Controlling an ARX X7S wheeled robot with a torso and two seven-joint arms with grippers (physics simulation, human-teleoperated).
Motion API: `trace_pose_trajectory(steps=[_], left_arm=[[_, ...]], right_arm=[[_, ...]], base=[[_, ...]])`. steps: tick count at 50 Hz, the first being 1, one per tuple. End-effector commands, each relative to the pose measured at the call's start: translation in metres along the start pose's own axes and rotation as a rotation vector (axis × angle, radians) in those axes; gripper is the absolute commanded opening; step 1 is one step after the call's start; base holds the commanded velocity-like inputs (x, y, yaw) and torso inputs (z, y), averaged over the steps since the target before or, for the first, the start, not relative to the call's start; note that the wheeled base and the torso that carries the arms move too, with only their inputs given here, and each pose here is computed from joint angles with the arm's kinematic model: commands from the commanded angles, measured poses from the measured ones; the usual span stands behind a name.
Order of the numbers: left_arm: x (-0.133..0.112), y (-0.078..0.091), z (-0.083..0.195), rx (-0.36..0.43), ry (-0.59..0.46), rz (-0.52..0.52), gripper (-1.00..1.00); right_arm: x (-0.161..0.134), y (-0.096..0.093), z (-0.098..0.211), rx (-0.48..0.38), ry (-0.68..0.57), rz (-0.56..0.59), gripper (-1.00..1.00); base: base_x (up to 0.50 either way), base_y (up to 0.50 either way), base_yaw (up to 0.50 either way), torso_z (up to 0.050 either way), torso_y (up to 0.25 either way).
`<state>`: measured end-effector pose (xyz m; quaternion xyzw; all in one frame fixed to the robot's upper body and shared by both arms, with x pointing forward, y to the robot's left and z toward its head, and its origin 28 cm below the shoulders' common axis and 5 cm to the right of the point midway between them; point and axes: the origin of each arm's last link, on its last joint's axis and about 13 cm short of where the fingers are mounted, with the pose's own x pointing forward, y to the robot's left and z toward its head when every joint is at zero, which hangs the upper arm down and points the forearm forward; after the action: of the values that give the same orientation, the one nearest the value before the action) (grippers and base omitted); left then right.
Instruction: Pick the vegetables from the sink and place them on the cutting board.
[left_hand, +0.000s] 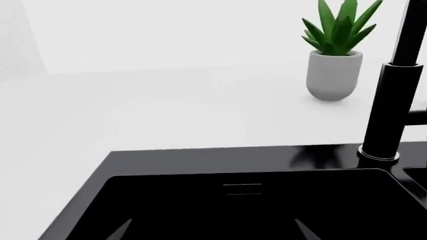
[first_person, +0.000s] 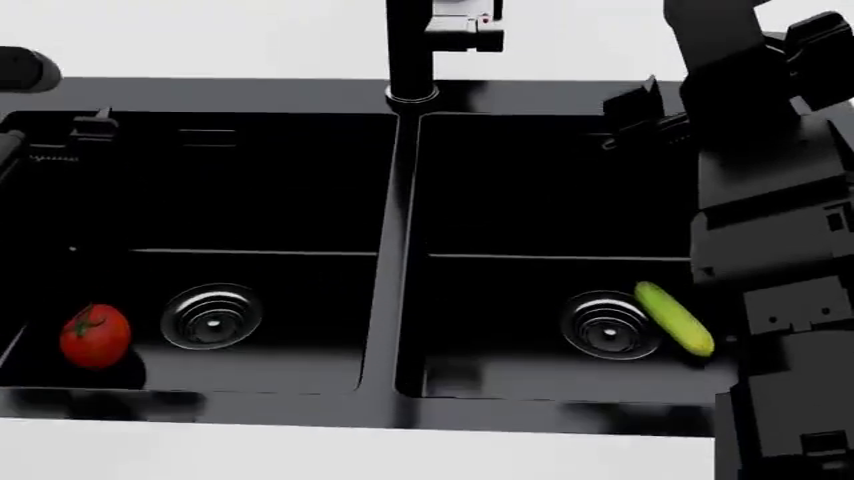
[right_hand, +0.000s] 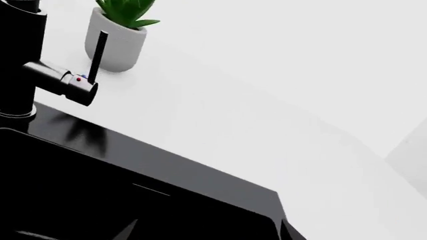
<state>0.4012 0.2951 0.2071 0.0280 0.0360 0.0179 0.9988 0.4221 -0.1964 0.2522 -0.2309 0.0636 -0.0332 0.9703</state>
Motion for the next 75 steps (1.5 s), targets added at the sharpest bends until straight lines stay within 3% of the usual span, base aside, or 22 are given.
trace_pose_trajectory(steps=[1, 22, 24, 29, 33, 35, 37, 43, 45, 48, 56, 60, 61, 64, 75], left_arm=[[-0.002, 0.004, 0.002, -0.002, 0.001, 0.012, 1.0], [-0.003, 0.002, 0.006, -0.013, -0.037, 0.014, 1.0], [-0.005, 0.002, 0.005, -0.016, -0.012, -0.035, 1.0], [-0.012, 0.006, 0.014, -0.116, -0.057, -0.05, 1.0], [-0.018, 0.008, 0.023, -0.118, -0.082, -0.077, 1.0], [-0.02, 0.01, 0.026, -0.097, -0.087, -0.128, 1.0], [-0.025, 0.015, 0.031, -0.028, -0.065, -0.228, 1.0], [-0.055, 0.032, 0.048, 0.051, 0.017, -0.436, 1.0], [-0.07, 0.034, 0.051, 0.115, 0.071, -0.499, 1.0], [-0.082, 0.038, 0.053, 0.143, 0.134, -0.555, 1.0], [-0.101, 0.049, 0.065, 0.215, 0.167, -0.602, 1.0], [-0.117, 0.05, 0.06, 0.324, 0.216, -0.689, 1.0], [-0.121, 0.052, 0.06, 0.311, 0.243, -0.703, 1.0], [-0.131, 0.056, 0.056, 0.392, 0.286, -0.709, 1.0], [-0.144, 0.059, 0.072, 0.395, 0.248, -0.702, 1.0]], right_arm=[[-0.001, -0.001, 0.001, -0.009, 0.002, 0.009, 1.0], [-0.005, -0.004, 0.003, 0.047, -0.003, 0.006, 1.0], [-0.005, -0.003, 0.002, 0.055, -0.002, 0.009, 1.0], [-0.006, -0.006, 0.0, 0.073, 0.023, 0.007, 1.0], [-0.011, -0.011, 0.009, 0.067, -0.007, 0.026, 1.0], [-0.013, -0.012, 0.011, 0.016, -0.013, 0.086, 1.0], [-0.024, -0.014, 0.015, -0.138, 0.025, 0.227, 1.0], [-0.064, -0.036, 0.027, -0.278, 0.076, 0.371, 1.0], [-0.076, -0.042, 0.028, -0.295, 0.096, 0.414, 1.0], [-0.09, -0.048, 0.038, -0.319, 0.107, 0.449, 1.0], [-0.121, -0.061, 0.054, -0.383, 0.142, 0.514, 1.0], [-0.133, -0.063, 0.053, -0.409, 0.191, 0.537, 1.0], [-0.139, -0.061, 0.053, -0.425, 0.208, 0.578, 1.0], [-0.15, -0.061, 0.051, -0.46, 0.262, 0.606, 1.0], [-0.175, -0.075, 0.064, -0.468, 0.243, 0.612, 1.0]], base=[[0.5, 0.0, 0.0, 0.0, 0.0], [0.5, 0.0, 0.0, 0.0, 0.001], [0.5, 0.0, 0.0, 0.0, 0.0], [0.4, 0.0, 0.0, 0.0, 0.0], [0.0, 0.0, 0.0, 0.0, 0.003], [0.0, 0.0, 0.0, 0.0, 0.0], [0.0, 0.0, 0.0, 0.0, 0.0], [0.0, 0.0, 0.0, 0.0, 0.0], [0.0, 0.0, 0.0, 0.0, 0.0], [0.0, 0.0, 0.0, 0.0, 0.0], [0.0, 0.0, 0.0, 0.0, 0.0], [0.0, 0.0, 0.0, 0.0, 0.0], [0.0, 0.0, 0.0, 0.0, 0.0], [0.0, 0.0, 0.0, 0.0, -0.167], [0.0, 0.0, 0.0, -0.001, -0.25]])
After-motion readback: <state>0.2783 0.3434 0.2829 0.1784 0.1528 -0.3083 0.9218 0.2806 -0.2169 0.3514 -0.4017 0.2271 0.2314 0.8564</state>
